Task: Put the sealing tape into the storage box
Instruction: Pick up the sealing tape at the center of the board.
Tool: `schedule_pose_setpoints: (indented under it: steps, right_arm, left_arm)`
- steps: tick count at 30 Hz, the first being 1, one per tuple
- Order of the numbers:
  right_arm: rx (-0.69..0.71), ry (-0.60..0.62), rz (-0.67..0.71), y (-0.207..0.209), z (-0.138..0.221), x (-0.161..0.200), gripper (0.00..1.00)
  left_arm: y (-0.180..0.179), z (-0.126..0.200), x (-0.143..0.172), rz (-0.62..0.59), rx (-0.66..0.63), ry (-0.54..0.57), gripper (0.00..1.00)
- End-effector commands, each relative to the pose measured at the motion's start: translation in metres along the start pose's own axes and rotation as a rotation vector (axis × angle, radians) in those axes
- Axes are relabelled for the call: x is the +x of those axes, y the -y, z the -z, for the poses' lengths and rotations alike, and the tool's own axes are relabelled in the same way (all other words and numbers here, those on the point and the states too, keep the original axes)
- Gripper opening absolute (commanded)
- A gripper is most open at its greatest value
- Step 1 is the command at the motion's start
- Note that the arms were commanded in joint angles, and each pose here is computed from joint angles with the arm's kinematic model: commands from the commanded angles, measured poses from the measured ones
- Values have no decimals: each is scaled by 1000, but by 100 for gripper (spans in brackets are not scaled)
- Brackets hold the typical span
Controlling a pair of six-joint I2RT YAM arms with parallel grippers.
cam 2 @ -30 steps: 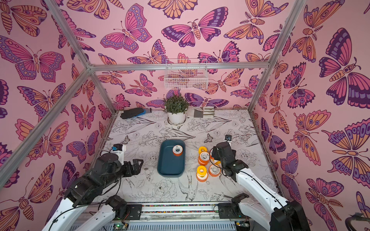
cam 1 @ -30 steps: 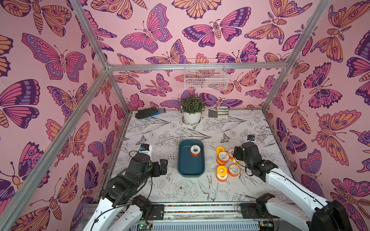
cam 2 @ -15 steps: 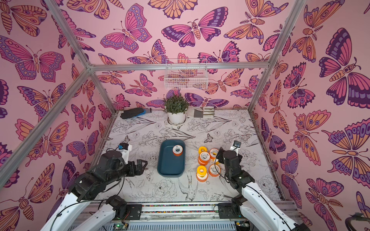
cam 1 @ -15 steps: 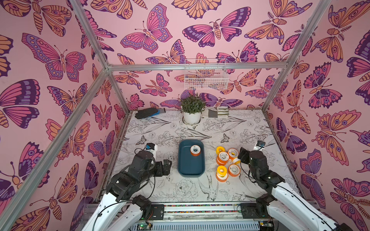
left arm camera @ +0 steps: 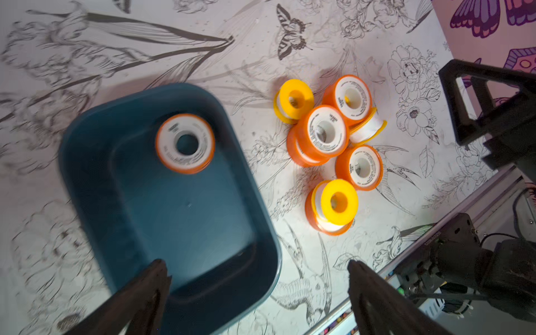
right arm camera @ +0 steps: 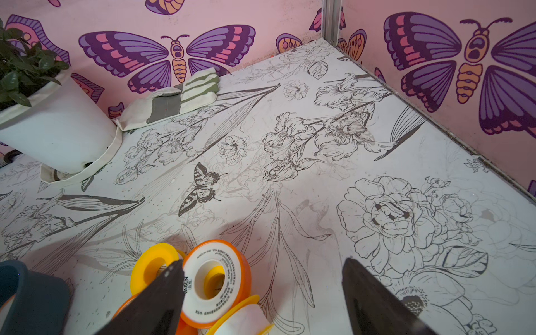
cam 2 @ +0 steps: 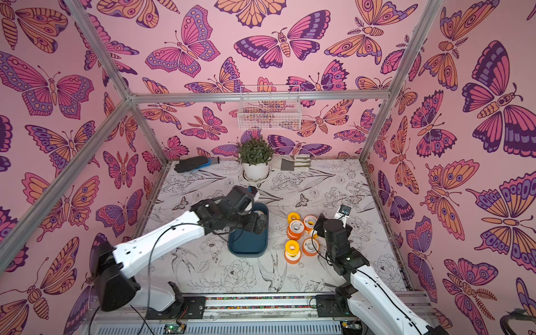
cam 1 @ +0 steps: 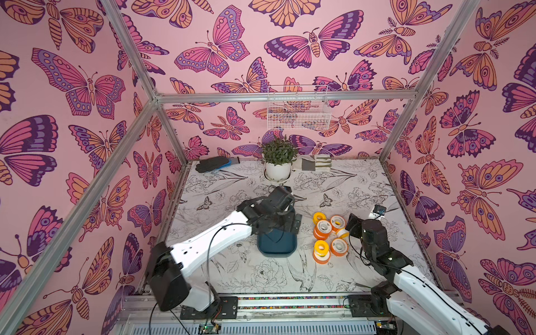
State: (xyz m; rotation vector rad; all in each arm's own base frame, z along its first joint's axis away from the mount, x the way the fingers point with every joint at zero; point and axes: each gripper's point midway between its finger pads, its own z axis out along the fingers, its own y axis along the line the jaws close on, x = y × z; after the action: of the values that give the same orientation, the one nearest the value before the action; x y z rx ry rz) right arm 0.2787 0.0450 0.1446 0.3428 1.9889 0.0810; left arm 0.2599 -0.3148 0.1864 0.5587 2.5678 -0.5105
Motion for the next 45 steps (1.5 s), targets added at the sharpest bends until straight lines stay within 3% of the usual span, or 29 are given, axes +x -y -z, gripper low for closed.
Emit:
schedule_pose_setpoints:
  steps: [1, 7, 18, 27, 37, 45]
  right_arm:
    - [19, 25, -28, 3, 0, -8, 88]
    - [18, 22, -31, 3, -1, -8, 89]
    - [17, 11, -26, 2, -3, -7, 89]
    - [19, 5, -24, 1, -4, -7, 89]
    - [19, 4, -28, 2, -4, -6, 90]
    - [17, 1, -26, 1, -5, -6, 90]
  left_arm:
    - [22, -31, -7, -95, 29, -67, 100]
    - [45, -89, -17, -176, 3, -168, 100]
    - [63, -153, -5, -250, -54, -288, 100]
    - [80, -168, 3, -271, -39, -304, 100]
    - [73, -180, 2, -280, -96, -300, 100]
    - [71, -186, 2, -293, -127, -301, 87]
